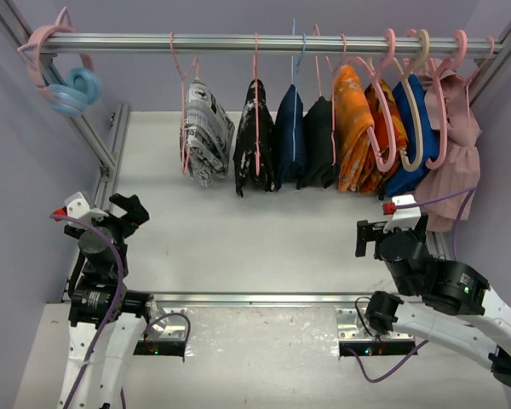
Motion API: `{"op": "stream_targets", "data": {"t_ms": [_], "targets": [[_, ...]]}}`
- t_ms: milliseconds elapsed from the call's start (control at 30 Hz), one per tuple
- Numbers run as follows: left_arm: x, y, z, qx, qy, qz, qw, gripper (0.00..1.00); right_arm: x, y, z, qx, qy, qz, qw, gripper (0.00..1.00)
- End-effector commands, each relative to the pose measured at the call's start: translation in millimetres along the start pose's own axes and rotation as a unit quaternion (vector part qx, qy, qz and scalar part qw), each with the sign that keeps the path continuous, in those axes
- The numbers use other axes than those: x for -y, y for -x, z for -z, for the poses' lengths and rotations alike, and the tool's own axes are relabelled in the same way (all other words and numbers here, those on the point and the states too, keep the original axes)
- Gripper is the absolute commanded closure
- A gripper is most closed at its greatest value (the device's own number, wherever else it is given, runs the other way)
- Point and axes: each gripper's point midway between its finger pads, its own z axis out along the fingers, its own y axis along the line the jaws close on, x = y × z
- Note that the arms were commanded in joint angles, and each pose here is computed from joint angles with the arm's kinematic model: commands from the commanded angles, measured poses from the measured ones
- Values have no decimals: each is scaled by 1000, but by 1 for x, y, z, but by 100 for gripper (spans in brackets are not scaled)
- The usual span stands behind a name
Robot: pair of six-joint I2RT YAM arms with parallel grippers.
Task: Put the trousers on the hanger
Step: Reset both arms
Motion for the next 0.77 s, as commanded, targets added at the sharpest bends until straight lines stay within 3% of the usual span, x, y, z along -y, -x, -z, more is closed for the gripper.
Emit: {"op": "stream_targets", "data": {"t_ms": [0,733], "targets": [[8,12,0,26,-15,12,999,0,8,5,-1,15,-32,-39,999,1],[-8,16,-1,39,32,24,998,0,-5,-1,-6,12,-11,-44,999,1]]}}
